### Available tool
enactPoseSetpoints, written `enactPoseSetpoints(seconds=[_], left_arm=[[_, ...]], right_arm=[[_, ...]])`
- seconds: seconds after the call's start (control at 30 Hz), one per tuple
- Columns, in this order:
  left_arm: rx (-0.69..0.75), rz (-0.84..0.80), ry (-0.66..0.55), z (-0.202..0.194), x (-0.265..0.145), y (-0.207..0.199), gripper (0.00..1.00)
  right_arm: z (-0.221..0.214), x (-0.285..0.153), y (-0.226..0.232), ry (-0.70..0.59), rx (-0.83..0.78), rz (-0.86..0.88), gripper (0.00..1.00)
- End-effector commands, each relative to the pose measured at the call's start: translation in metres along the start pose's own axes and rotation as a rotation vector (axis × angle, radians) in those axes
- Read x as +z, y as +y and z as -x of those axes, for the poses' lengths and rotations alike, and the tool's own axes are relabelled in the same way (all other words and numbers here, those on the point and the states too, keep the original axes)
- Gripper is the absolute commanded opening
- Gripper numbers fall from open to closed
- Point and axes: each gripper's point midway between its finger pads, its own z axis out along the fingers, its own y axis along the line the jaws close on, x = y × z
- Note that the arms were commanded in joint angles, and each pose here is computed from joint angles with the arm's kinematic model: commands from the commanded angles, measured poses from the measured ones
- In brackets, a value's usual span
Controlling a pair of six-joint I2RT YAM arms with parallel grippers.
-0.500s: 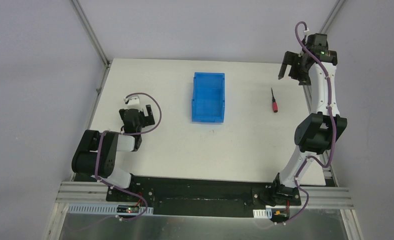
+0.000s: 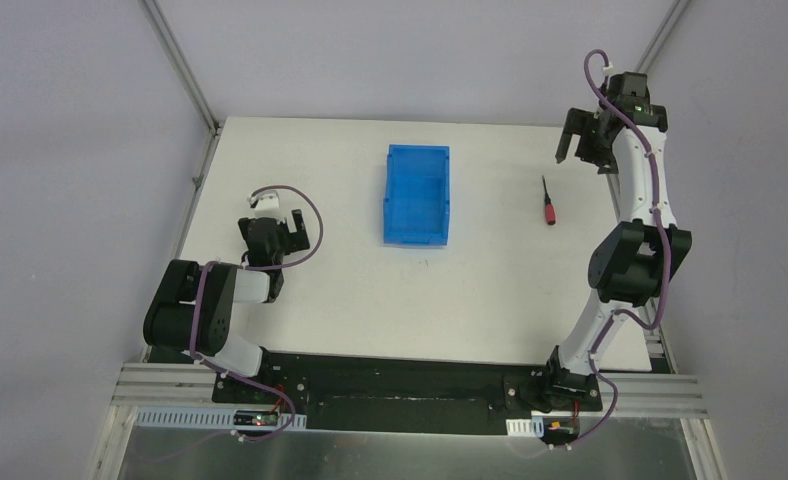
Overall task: Put the screwdriver in the bin
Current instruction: Pick up the screwdriver from the center of the board.
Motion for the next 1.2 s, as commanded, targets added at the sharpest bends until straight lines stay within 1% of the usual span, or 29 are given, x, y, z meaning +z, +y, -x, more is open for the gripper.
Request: enactPoseSetpoints(seconds=[0.0,0.33,0.73,1.07,1.17], left_arm=[[-0.004,-0.008,-0.047,0.016,0.003,-0.001,0.99],[-0.004,-0.008,-0.048,0.016,0.004,-0.001,0.99],[-0.004,-0.008,-0.048,0.016,0.003,-0.001,0.99],[-0.004,-0.008,-0.047,0.016,0.003,-0.001,0.99],[-0.004,-0.008,-0.047,0.016,0.003,-0.001,0.99]], right_arm=[[-0.002,0.030,-0.001,0.012,-0.018,-0.019,0.98],[-0.031,0.082,-0.004,0.121,-0.022,-0.043,0.98],[-0.062,0.125,0.003,0.196,-0.064,-0.039,0.97],[-0.084,0.150,0.004,0.269,-0.068,-0.028,0.87],[-0.089,0.154,0.005,0.286,-0.068,-0.024,0.79]])
